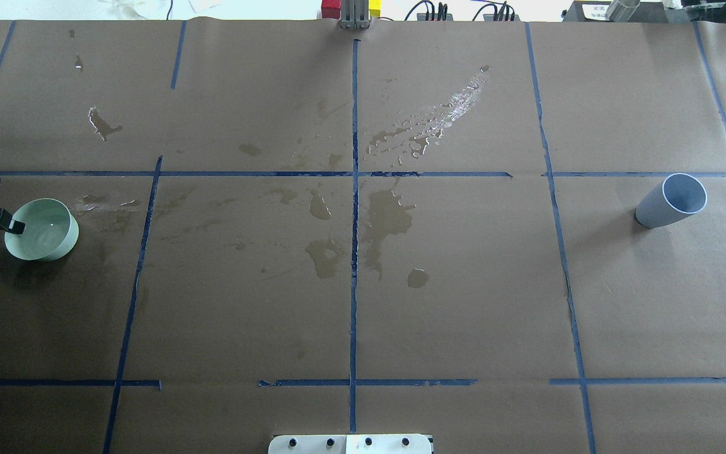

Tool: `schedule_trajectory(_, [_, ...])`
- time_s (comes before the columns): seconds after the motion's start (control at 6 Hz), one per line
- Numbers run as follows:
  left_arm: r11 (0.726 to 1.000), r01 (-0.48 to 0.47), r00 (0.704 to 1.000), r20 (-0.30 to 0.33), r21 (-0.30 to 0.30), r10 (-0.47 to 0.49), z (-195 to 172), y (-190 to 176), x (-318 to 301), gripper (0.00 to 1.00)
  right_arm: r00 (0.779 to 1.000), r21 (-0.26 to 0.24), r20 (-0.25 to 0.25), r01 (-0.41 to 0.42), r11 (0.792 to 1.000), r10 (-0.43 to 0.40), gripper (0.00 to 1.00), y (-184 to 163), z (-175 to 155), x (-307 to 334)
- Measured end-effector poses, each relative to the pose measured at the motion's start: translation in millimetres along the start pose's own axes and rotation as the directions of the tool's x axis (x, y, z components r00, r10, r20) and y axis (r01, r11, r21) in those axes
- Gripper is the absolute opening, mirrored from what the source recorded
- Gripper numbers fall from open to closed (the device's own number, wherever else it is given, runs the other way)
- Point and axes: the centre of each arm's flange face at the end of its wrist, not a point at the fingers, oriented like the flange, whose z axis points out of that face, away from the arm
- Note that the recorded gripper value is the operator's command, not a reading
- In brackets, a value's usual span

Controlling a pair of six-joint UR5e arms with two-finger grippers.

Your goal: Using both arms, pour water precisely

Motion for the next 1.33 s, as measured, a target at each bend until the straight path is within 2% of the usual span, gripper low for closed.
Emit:
schedule_trajectory(0.17, [1.0,-0.004,1.0,-0.004,-0.001,0.004,1,-1,3,1.0,1.0,0.0,0.0,0.0,1.0,0.0,1.0,0,0,0])
schedule_trajectory(0.83, [1.0,-0.025,0.998,-0.065,-0.014,0.024,-19,-6,22,1.0,1.0,0.0,0.0,0.001,1.0,-0.001,1.0,0,0,0])
schedule_trajectory(1.0, [0.999,-0.034,0.998,-0.059,-0.002,0.034,-31,-11,14,1.0,1.0,0.002,0.0,0.003,1.0,-0.003,1.0,0,0,0])
schedule_trajectory(1.33, [0.996,-0.089,0.996,0.016,0.0,0.089,-79,-32,-2,1.0,1.0,0.002,-0.001,0.004,1.0,-0.004,1.0,0,-1,0])
